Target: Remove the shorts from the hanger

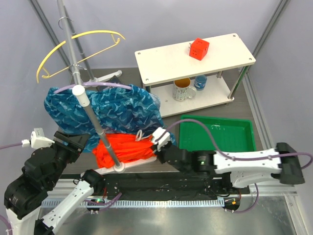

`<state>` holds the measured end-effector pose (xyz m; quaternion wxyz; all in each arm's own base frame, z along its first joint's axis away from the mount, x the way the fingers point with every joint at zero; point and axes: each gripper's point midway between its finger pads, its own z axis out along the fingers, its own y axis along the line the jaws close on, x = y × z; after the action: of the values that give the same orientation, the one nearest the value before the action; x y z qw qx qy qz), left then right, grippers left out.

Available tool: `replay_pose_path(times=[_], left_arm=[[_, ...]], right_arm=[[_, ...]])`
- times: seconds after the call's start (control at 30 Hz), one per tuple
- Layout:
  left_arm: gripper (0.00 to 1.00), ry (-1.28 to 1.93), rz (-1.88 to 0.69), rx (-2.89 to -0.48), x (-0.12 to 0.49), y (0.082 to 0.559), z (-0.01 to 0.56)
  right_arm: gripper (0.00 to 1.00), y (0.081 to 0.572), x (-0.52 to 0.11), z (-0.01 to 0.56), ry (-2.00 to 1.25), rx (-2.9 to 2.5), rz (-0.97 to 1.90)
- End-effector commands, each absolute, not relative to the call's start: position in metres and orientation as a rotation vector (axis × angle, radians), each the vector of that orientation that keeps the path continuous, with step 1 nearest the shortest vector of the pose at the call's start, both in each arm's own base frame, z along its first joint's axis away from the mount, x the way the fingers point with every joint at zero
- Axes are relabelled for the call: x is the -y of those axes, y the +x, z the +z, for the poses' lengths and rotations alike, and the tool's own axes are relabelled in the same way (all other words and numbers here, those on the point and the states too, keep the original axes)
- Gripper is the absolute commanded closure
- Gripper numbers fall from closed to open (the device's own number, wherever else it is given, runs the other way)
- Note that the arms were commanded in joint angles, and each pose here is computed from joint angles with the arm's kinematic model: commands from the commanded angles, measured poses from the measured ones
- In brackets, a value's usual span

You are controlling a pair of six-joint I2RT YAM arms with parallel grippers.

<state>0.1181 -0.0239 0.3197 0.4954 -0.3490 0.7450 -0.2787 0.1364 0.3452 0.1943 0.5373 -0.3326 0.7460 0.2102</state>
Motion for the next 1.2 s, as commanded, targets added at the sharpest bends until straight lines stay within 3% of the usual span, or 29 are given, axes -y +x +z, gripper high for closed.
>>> replay_pose_path(times=[0.0, 0.23, 0.5, 0.7, 0.93, 1.17], left_arm=[[0.42, -0.873, -0.651, -1.776, 0.024, 0.131, 0.323], [0.42, -0.894, -0.646, -1.779, 0.024, 0.133, 0.317], [0.42, -0.898, -0.632, -1.78, 0.023, 0.134, 0.32], [0.42, -0.894, -0.637, -1.79, 0.025, 0.134, 0.32], [0.42, -0.89, -0.646, -1.798, 0.029, 0.136, 0.32], [0.43, -0.9, -0.648, -1.784, 0.026, 0.135, 0.324]], right_arm=[[0.99, 0.159, -0.285, 0.24, -0.536, -1.732, 0.405], [0.99, 0.178, -0.202, 0.324, -0.279, -1.6, 0.297], [0.99, 0.186, -0.152, 0.423, -0.155, -1.47, 0.221], [0.99, 0.2, -0.119, 0.466, -0.06, -1.447, 0.044], [0.99, 0.239, -0.096, 0.458, 0.025, -1.439, -0.144], [0.99, 0.245, -0.092, 0.362, 0.045, -1.578, -0.159]])
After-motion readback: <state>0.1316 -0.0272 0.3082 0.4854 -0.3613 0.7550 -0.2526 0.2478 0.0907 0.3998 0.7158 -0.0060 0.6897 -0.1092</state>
